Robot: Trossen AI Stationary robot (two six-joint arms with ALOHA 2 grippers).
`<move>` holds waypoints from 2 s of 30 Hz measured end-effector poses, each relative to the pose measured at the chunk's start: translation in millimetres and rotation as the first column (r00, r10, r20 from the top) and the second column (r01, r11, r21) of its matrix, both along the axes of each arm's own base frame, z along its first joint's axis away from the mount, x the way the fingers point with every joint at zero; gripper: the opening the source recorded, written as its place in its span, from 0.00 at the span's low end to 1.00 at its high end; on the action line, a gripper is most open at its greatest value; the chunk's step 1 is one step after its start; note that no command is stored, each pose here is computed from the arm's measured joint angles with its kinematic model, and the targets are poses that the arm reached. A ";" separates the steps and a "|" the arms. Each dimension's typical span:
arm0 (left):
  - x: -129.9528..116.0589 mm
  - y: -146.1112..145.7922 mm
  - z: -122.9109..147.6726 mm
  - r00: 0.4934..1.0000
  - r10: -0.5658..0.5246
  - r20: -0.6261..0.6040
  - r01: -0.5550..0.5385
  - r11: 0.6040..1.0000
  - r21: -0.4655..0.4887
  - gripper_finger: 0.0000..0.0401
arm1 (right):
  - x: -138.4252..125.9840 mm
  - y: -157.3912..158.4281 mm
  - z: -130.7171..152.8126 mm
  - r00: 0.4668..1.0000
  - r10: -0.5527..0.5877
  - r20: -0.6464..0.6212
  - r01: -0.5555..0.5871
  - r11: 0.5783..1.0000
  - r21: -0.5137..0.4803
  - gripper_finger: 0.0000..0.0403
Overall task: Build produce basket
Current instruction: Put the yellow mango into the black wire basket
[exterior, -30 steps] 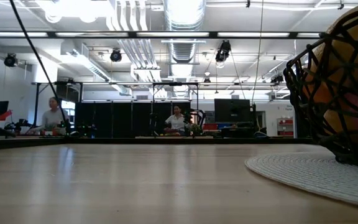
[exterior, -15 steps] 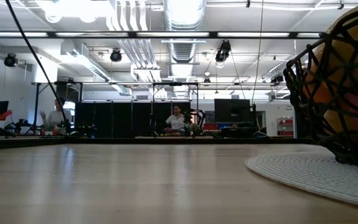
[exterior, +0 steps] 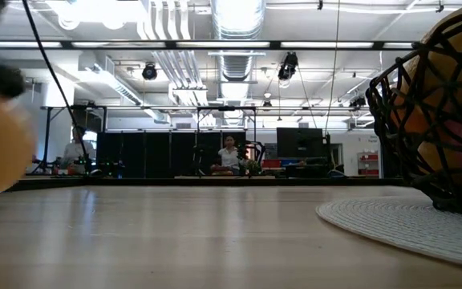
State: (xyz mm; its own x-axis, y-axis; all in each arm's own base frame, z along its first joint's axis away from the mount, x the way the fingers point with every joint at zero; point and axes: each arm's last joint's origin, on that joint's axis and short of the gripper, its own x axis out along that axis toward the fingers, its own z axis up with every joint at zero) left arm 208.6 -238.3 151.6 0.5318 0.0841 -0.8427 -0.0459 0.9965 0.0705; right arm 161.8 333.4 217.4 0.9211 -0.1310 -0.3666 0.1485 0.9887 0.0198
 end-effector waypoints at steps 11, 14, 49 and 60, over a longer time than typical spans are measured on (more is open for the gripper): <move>106.9 5.1 40.7 0.667 -0.351 0.657 0.401 0.913 0.080 0.56 | 48.8 1.5 -15.3 0.999 -0.021 0.030 0.026 0.988 -0.155 0.82; 120.6 8.6 44.9 0.623 -0.366 0.691 0.408 0.906 0.113 0.56 | 64.8 -0.1 -11.4 0.996 -0.063 0.061 0.072 0.983 -0.169 0.82; 141.4 5.6 37.2 0.613 -0.457 0.645 0.500 0.856 0.131 0.64 | 145.8 -2.6 -10.2 0.994 0.091 -0.051 -0.101 0.964 -0.245 0.46; 139.5 14.5 38.0 0.678 -0.469 0.566 0.461 0.871 0.169 0.65 | 114.3 -12.0 9.9 0.984 0.064 -0.167 -0.085 0.989 -0.122 0.44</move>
State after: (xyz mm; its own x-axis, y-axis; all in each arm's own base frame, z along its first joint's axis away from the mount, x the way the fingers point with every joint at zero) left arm 348.2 -223.8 189.6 0.8816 -0.2993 -0.3650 0.3882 0.8997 0.1998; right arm 276.0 321.4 227.4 0.8597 -0.1195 -0.4967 0.0646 0.9899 -0.1262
